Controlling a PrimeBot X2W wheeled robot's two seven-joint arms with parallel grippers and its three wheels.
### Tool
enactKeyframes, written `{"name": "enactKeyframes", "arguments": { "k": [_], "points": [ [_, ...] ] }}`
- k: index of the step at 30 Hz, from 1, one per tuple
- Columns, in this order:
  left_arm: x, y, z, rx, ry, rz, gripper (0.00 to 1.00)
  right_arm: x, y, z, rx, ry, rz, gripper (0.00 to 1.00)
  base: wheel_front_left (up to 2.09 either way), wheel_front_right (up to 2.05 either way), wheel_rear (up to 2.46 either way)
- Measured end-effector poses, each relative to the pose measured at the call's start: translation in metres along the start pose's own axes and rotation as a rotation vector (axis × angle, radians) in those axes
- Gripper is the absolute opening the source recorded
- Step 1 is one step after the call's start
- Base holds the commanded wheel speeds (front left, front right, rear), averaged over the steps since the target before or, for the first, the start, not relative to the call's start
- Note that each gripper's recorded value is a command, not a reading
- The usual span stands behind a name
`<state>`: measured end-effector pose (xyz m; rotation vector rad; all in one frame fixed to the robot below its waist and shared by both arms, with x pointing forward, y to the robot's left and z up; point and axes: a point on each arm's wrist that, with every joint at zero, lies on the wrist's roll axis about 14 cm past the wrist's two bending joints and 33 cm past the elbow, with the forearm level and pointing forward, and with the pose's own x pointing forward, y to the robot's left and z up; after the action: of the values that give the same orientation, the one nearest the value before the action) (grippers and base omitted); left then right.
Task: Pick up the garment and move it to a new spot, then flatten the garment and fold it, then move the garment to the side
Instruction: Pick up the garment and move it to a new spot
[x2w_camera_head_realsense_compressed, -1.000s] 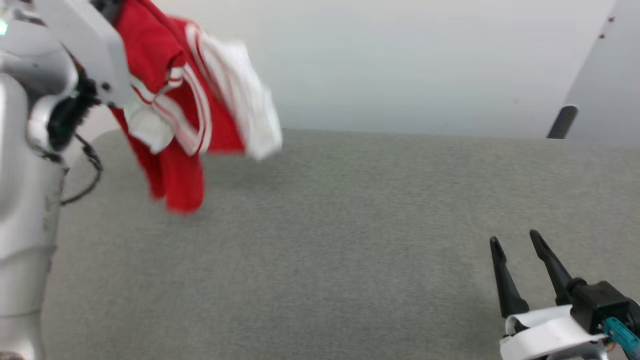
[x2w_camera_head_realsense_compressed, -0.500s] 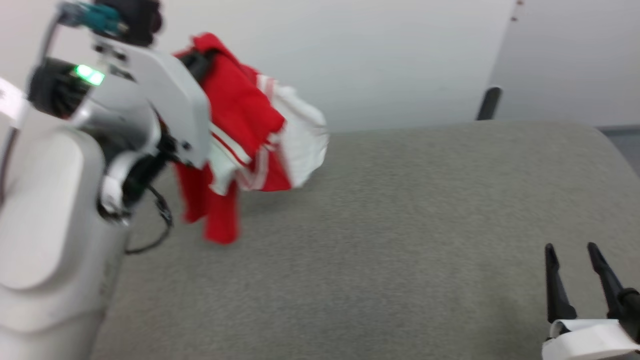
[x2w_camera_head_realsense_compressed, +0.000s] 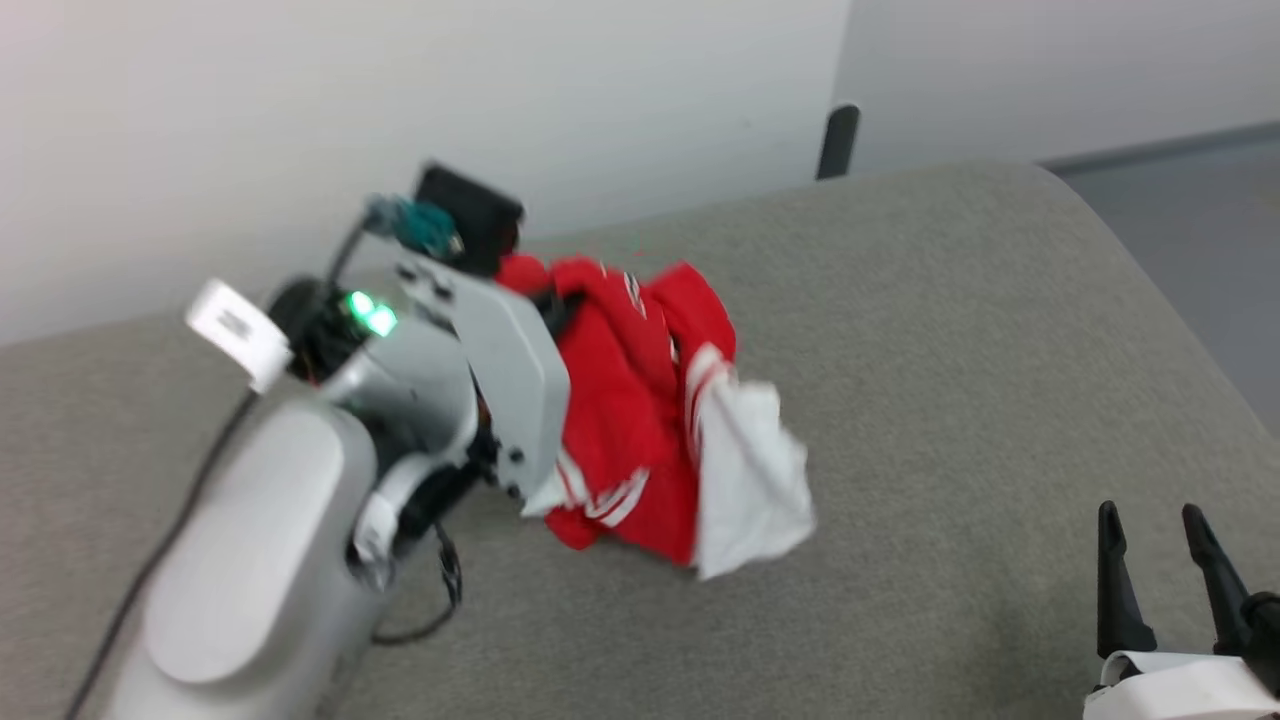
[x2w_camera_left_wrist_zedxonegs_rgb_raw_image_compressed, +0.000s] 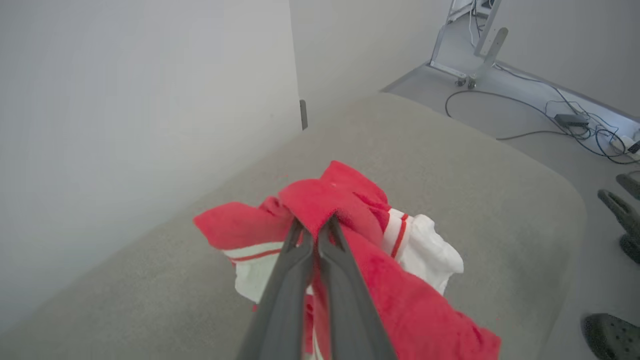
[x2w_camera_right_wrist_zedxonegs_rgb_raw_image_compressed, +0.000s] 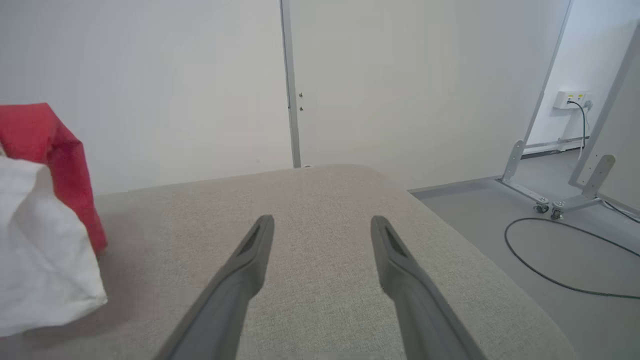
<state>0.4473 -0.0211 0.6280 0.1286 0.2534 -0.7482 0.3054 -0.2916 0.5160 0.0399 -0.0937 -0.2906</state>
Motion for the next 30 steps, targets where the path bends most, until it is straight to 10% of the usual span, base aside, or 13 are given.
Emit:
{"name": "enactKeyframes", "arguments": {
  "k": [18,21,23,30],
  "points": [
    [0.025,0.001,-0.152,-0.141,0.404,-0.043,0.0,0.009,0.003,-0.026,0.042,0.059,-0.009,1.0,0.0,0.0,0.0],
    [0.023,0.008,-0.156,-0.142,0.404,-0.027,0.49,0.01,0.007,-0.026,0.045,0.059,0.003,1.0,0.0,0.0,0.0],
    [0.021,0.012,-0.153,-0.141,0.388,-0.017,1.0,0.012,0.01,-0.025,0.047,0.055,0.011,1.0,0.0,0.0,0.0],
    [0.008,0.015,-0.139,-0.15,0.335,-0.005,1.0,0.014,0.024,-0.02,0.04,0.035,0.059,1.0,0.0,0.0,0.0]
  ]
}}
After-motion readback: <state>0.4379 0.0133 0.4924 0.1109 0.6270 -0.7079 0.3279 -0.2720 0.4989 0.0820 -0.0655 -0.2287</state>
